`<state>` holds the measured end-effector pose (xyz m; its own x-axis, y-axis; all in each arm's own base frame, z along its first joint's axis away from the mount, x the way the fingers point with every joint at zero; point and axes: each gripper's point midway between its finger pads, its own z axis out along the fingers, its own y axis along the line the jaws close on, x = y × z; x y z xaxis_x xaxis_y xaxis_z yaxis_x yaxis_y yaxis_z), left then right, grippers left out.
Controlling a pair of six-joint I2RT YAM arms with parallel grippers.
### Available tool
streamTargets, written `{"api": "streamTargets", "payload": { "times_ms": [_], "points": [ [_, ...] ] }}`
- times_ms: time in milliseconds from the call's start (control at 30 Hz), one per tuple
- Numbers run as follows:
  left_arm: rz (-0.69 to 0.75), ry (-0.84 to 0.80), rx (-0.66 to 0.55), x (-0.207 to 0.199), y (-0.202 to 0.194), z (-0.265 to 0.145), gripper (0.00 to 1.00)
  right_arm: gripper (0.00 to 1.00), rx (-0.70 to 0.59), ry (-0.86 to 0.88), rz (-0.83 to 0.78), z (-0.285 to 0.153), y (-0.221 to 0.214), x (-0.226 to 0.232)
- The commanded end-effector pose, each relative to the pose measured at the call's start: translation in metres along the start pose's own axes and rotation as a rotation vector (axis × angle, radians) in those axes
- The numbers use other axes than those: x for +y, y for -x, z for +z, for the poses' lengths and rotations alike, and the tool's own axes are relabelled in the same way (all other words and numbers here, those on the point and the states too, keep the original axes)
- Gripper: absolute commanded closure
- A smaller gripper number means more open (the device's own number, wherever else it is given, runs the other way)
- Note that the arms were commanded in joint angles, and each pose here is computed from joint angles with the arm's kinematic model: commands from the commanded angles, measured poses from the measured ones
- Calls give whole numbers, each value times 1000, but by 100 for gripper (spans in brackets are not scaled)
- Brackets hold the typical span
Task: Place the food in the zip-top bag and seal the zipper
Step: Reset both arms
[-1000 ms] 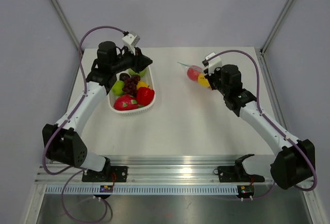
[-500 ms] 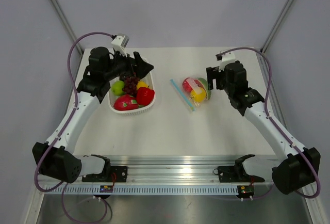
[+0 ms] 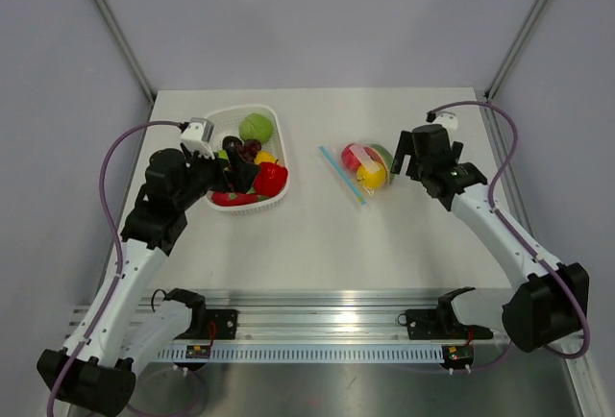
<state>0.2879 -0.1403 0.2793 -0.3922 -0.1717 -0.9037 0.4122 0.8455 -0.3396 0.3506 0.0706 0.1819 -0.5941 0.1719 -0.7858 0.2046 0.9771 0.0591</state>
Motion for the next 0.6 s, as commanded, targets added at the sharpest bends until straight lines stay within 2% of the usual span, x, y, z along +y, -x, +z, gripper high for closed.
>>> {"api": "streamTargets", "payload": {
  "times_ms": [0, 333, 567],
  "points": [
    [10, 62, -49, 10, 3, -9, 1, 0, -147, -16, 153, -24, 29, -11],
    [9, 40, -38, 6, 5, -6, 1, 1, -220, -150, 176, -39, 15, -52],
    [6, 44, -39, 7, 10, -2, 1, 2, -251, -151, 233, -46, 7, -60]
  ]
}}
